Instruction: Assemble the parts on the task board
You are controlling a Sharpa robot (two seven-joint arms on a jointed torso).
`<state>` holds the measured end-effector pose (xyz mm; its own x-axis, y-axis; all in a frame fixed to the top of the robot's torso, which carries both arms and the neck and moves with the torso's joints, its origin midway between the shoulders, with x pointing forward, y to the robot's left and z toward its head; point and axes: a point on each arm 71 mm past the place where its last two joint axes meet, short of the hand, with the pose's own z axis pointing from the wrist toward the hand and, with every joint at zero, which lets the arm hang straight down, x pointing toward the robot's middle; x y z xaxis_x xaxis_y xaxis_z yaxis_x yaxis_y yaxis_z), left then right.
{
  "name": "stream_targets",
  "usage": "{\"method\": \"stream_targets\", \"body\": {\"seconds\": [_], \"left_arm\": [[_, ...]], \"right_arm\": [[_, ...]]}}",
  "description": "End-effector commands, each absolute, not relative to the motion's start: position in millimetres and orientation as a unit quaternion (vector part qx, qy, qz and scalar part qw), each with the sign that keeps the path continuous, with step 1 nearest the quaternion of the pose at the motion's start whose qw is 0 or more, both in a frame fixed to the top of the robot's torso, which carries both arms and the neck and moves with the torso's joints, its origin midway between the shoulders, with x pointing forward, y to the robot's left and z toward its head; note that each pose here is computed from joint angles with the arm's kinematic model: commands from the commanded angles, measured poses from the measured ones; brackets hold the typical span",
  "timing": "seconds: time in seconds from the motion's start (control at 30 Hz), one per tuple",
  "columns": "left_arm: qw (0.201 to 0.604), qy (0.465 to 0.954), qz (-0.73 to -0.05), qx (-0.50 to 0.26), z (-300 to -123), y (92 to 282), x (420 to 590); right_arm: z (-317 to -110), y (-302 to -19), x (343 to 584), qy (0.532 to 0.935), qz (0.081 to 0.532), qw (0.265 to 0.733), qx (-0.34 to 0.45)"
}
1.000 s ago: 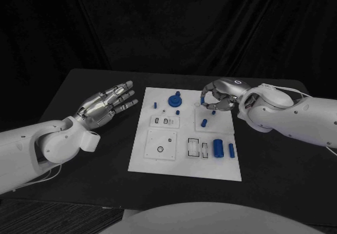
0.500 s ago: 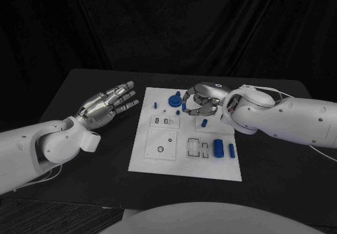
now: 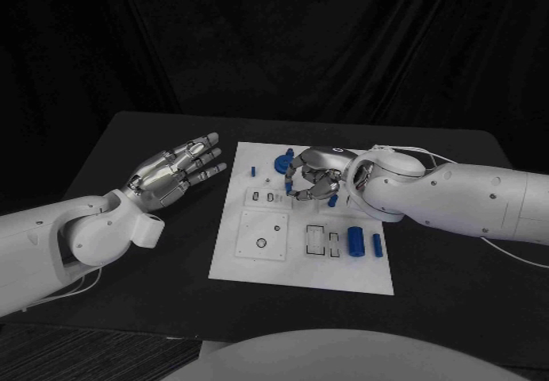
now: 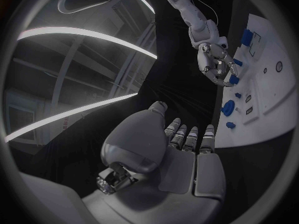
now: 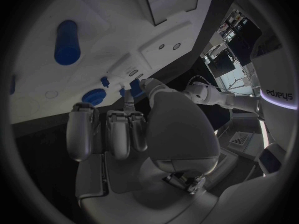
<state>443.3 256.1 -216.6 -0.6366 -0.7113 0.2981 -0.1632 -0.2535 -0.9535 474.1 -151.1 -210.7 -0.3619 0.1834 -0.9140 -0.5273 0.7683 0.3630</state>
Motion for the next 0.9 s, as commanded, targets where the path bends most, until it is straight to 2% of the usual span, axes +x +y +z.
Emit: {"method": "stream_targets", "body": {"seconds": [0.03, 0.9], "left_arm": [[0.191, 0.575, -0.702, -0.374, -215.9, 254.1, 442.3], [0.187, 0.576, -0.703, -0.373, -216.0, 253.7, 442.2]], "right_arm": [[-215.9, -149.2, 473.9, 0.771, 0.313, 0.541, -0.119], [-229.1, -139.7, 479.2, 0.768, 0.303, 0.552, -0.118]]}}
